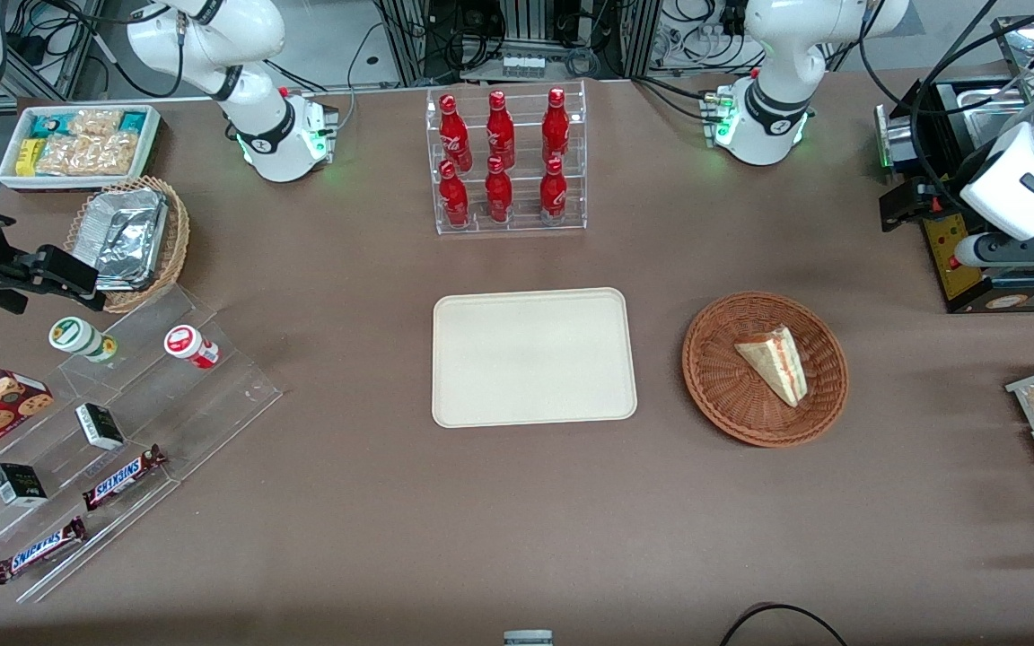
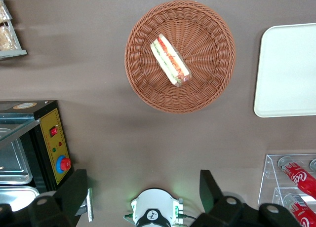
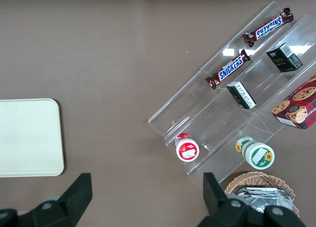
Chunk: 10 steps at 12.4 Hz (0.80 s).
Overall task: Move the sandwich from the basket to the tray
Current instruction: 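Move the left gripper down over the wrapped sandwich in the wicker basket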
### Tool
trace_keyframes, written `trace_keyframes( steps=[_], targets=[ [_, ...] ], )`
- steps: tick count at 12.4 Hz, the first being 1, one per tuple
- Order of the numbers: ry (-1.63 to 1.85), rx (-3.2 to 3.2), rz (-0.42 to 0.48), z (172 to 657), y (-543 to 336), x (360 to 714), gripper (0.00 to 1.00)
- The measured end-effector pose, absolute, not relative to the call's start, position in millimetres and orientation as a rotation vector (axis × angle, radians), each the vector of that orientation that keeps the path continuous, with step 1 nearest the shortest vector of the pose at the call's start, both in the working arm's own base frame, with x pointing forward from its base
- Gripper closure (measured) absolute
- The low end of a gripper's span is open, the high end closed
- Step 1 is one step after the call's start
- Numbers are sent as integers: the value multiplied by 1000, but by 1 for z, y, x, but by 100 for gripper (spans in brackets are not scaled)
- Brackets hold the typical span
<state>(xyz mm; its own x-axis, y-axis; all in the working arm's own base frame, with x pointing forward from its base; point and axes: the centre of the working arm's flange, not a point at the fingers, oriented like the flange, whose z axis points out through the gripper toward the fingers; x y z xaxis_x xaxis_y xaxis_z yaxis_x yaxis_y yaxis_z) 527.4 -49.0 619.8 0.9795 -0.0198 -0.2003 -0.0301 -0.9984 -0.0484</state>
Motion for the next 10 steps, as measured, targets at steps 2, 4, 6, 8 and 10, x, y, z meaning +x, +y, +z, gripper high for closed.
trace_keyframes(
  steps=[2, 4, 6, 8, 10],
  targets=[
    [40, -3071, 332, 613, -49, 528, 0],
    [44, -3065, 384, 590, -50, 534, 0],
    [59, -3063, 409, 557, -54, 545, 0],
    [101, -3064, 392, 513, -68, 552, 0],
    [129, -3069, 360, 471, -77, 553, 0]
  ],
)
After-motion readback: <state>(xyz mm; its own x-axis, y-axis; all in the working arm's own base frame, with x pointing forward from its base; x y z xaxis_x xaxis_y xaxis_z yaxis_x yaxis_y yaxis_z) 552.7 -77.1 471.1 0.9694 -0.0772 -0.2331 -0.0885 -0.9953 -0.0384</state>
